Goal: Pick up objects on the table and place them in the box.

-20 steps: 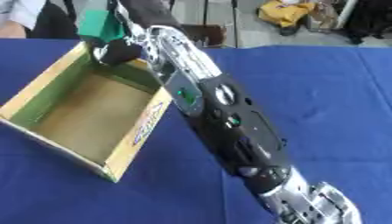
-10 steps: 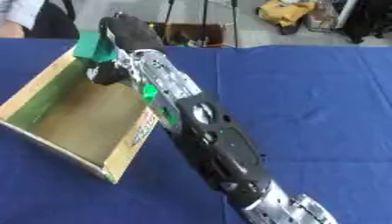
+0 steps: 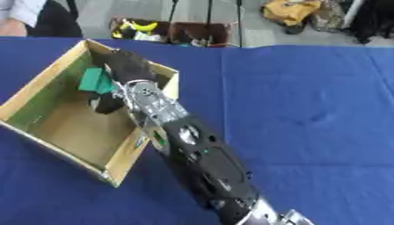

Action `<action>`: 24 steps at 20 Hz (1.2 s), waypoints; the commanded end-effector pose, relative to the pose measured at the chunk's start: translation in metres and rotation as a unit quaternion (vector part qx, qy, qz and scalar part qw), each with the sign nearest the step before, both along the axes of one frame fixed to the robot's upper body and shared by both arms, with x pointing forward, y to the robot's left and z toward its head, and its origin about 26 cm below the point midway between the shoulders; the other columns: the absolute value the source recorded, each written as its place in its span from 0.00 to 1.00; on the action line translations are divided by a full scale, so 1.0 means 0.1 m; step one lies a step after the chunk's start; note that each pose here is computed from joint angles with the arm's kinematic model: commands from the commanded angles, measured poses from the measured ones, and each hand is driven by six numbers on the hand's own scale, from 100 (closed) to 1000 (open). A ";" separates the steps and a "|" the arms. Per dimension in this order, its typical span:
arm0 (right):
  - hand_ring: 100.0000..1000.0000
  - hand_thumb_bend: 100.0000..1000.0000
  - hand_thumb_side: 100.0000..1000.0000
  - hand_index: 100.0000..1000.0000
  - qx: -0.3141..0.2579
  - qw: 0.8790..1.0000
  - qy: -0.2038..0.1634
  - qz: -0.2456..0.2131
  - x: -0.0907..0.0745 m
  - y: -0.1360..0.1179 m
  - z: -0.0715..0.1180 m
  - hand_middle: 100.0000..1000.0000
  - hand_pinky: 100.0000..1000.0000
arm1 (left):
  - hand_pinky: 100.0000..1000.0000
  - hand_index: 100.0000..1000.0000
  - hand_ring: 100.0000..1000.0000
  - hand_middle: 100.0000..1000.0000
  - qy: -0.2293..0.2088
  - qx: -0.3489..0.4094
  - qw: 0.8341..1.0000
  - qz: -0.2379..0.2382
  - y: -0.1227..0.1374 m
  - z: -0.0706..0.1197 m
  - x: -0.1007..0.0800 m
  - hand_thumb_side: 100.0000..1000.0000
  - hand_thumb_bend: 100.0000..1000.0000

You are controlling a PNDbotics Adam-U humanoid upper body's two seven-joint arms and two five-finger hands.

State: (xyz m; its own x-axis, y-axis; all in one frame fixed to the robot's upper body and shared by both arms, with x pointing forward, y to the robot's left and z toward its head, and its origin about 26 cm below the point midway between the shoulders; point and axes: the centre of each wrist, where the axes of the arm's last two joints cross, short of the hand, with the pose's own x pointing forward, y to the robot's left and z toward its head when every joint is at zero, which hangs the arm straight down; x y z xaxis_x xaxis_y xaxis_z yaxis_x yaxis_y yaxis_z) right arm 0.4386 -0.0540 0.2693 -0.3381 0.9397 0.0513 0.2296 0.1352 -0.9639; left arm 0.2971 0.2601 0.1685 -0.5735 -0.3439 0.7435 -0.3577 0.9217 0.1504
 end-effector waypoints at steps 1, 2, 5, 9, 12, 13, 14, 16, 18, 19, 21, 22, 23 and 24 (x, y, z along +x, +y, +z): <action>0.50 0.00 0.26 0.43 -0.013 1.000 -0.003 0.005 0.01 0.06 0.00 0.29 0.43 | 0.16 0.81 0.54 0.58 -0.019 0.000 1.000 0.000 0.00 0.09 -0.02 0.90 0.07; 0.51 0.00 0.26 0.43 -0.015 1.000 0.000 0.005 0.02 0.06 -0.02 0.29 0.43 | 0.16 0.81 0.54 0.59 -0.021 -0.002 1.000 0.002 0.00 0.09 -0.02 0.90 0.07; 0.52 0.00 0.23 0.45 -0.022 1.000 0.009 0.004 0.04 0.06 -0.07 0.32 0.44 | 0.16 0.81 0.54 0.59 -0.022 -0.006 1.000 0.006 0.00 0.09 -0.02 0.90 0.08; 0.65 0.00 0.41 0.66 -0.031 0.999 0.013 0.009 0.05 0.05 -0.06 0.52 0.57 | 0.16 0.81 0.54 0.59 -0.022 -0.007 1.000 0.007 0.00 0.09 -0.02 0.90 0.08; 0.77 0.17 0.66 0.80 -0.049 0.999 0.005 0.023 0.01 0.06 0.01 0.69 0.67 | 0.16 0.81 0.54 0.59 -0.021 -0.006 1.000 0.007 0.00 0.09 -0.02 0.90 0.08; 0.79 0.27 0.71 0.81 -0.053 0.998 0.002 0.026 -0.01 0.06 0.04 0.71 0.68 | 0.16 0.81 0.54 0.59 -0.021 -0.006 1.000 0.007 0.00 0.09 -0.02 0.90 0.08; 0.81 0.42 0.78 0.83 -0.056 0.998 -0.001 0.028 -0.02 0.06 0.06 0.74 0.70 | 0.16 0.81 0.54 0.59 -0.021 -0.005 1.000 0.006 0.00 0.09 -0.02 0.90 0.08; 0.83 0.57 0.84 0.86 -0.059 0.998 -0.008 0.030 -0.04 0.06 0.11 0.75 0.72 | 0.16 0.81 0.54 0.59 -0.021 -0.005 1.000 0.006 0.00 0.09 -0.02 0.90 0.08; 0.83 0.59 0.85 0.86 -0.058 0.998 -0.017 0.031 -0.07 0.05 0.16 0.76 0.72 | 0.16 0.81 0.54 0.59 -0.021 -0.004 1.000 0.006 0.00 0.08 -0.02 0.90 0.09; 0.83 0.60 0.85 0.86 -0.056 0.998 -0.021 0.032 -0.08 0.05 0.18 0.76 0.72 | 0.16 0.81 0.54 0.59 -0.021 -0.004 1.000 0.006 0.00 0.08 -0.02 0.90 0.09; 0.84 0.61 0.87 0.87 -0.052 0.998 -0.028 0.031 -0.10 0.04 0.22 0.77 0.73 | 0.16 0.81 0.54 0.59 -0.020 -0.004 1.000 0.006 0.00 0.08 -0.02 0.90 0.09; 0.85 0.62 0.88 0.88 -0.049 0.998 -0.032 0.030 -0.11 0.04 0.23 0.77 0.74 | 0.16 0.81 0.54 0.59 -0.020 -0.004 1.000 0.006 0.01 0.08 -0.02 0.90 0.09; 0.85 0.64 0.89 0.89 -0.046 0.998 -0.036 0.030 -0.12 0.03 0.25 0.78 0.74 | 0.16 0.82 0.54 0.59 -0.019 -0.004 1.000 0.006 0.01 0.08 -0.02 0.90 0.09; 0.85 0.64 0.89 0.89 -0.042 0.998 -0.040 0.030 -0.13 0.03 0.27 0.78 0.74 | 0.16 0.82 0.54 0.59 -0.019 -0.003 1.000 0.006 0.01 0.08 -0.02 0.90 0.09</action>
State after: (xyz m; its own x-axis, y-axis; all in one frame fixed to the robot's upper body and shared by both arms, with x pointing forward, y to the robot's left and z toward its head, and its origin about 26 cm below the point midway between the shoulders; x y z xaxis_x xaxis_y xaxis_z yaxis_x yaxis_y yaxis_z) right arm 0.4306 -0.0503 0.2787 -0.3952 0.9174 -0.0460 0.2452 0.0571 -0.9678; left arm 0.2978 0.2595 0.1702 -0.5791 -0.3388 0.7415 -0.3730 0.9189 0.1285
